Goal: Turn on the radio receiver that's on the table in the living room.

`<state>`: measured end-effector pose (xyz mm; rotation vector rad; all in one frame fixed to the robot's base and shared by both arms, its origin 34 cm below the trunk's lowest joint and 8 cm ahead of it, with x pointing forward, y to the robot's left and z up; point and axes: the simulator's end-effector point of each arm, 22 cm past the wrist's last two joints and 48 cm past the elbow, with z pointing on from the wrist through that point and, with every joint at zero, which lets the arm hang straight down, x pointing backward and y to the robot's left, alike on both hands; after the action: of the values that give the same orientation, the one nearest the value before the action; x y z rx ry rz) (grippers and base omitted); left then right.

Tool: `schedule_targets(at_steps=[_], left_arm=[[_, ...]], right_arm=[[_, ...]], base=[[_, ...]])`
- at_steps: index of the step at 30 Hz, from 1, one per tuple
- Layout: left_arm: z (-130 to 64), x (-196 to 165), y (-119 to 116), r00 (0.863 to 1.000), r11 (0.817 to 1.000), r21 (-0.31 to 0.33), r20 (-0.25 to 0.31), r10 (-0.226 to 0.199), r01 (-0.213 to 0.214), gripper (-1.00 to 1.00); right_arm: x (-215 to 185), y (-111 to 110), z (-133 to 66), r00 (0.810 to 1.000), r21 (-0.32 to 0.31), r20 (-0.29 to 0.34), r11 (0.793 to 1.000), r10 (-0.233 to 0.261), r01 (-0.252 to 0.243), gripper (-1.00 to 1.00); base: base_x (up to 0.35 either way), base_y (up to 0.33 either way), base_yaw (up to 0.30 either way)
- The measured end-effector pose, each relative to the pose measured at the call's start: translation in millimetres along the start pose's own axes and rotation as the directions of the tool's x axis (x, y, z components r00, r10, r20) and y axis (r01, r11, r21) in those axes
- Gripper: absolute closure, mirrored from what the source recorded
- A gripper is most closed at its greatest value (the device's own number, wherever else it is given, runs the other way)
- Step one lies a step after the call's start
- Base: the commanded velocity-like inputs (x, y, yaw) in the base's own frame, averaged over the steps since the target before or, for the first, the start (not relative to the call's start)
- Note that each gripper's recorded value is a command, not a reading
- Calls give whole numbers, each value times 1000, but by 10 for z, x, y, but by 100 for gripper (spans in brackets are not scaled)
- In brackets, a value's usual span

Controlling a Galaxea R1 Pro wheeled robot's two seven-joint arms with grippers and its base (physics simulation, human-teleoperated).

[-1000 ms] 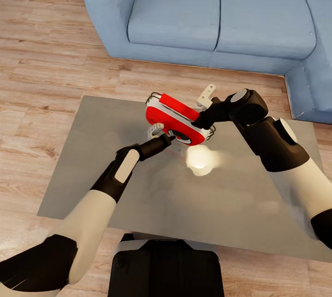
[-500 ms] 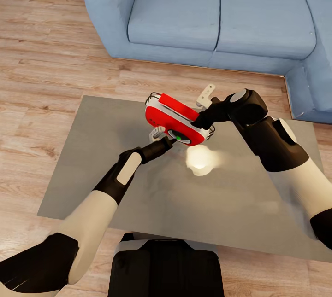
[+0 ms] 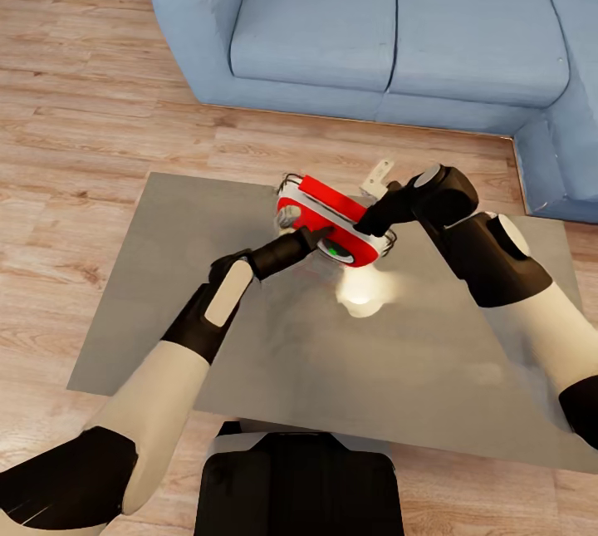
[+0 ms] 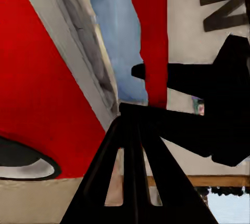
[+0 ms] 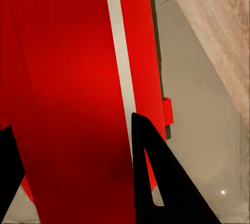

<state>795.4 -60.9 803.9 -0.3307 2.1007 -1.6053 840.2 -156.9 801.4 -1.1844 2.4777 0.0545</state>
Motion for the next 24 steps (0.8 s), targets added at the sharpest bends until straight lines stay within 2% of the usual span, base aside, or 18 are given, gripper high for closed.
schedule_targets(at_steps=[1, 2, 3, 6, 8, 9, 10, 12, 16, 19, 24], left_arm=[[-25, -34, -49, 1000, 1000, 9, -8, 10, -10, 100], [-196, -221, -113, 998, 998, 16, -14, 59, -59, 100], [-296, -297, -89, 996, 997, 8, -19, 83, -83, 100], [-546, -437, -17, 991, 991, -19, -38, 129, -130, 100], [-687, -505, 63, 987, 987, -43, -52, 151, -153, 100], [-822, -519, 187, 984, 983, -76, -71, 162, -167, 100], [-896, -505, 267, 984, 981, -93, -79, 162, -169, 100], [-1147, -485, 501, 982, 974, -145, -95, 160, -173, 100], [-1401, -538, 663, 979, 963, -189, -106, 177, -194, 100], [-1492, -576, 701, 976, 957, -202, -110, 189, -208, 100], [-1618, -660, 752, 972, 947, -223, -108, 210, -230, 100]], right_arm=[[59, -86, 18, 1000, 33, -21, 999, -11, 11, 100], [183, -166, 68, 998, 60, -63, 998, -5, 9, 100], [262, -232, 104, 996, 83, -89, 996, -14, 21, 100], [364, -177, 172, 994, 54, -112, 999, 13, -7, 100], [440, -241, 201, 991, 66, -136, 998, 20, -11, 100], [486, -295, 226, 988, 70, -154, 997, 27, -16, 100], [507, -331, 235, 986, 76, -162, 997, 26, -14, 100], [637, -353, 307, 978, 64, -201, 997, 52, -40, 100], [776, -444, 365, 966, 65, -247, 996, 75, -61, 100], [828, -534, 379, 959, 72, -269, 995, 87, -70, 100], [806, -805, 336, 949, 94, -292, 991, 117, -93, 100]], base=[[0, 0, 0], [0, 0, 0], [0, 0, 0], [0, 0, 0], [0, 0, 0], [0, 0, 0], [0, 0, 0], [0, 0, 0], [0, 0, 0], [0, 0, 0], [0, 0, 0]])
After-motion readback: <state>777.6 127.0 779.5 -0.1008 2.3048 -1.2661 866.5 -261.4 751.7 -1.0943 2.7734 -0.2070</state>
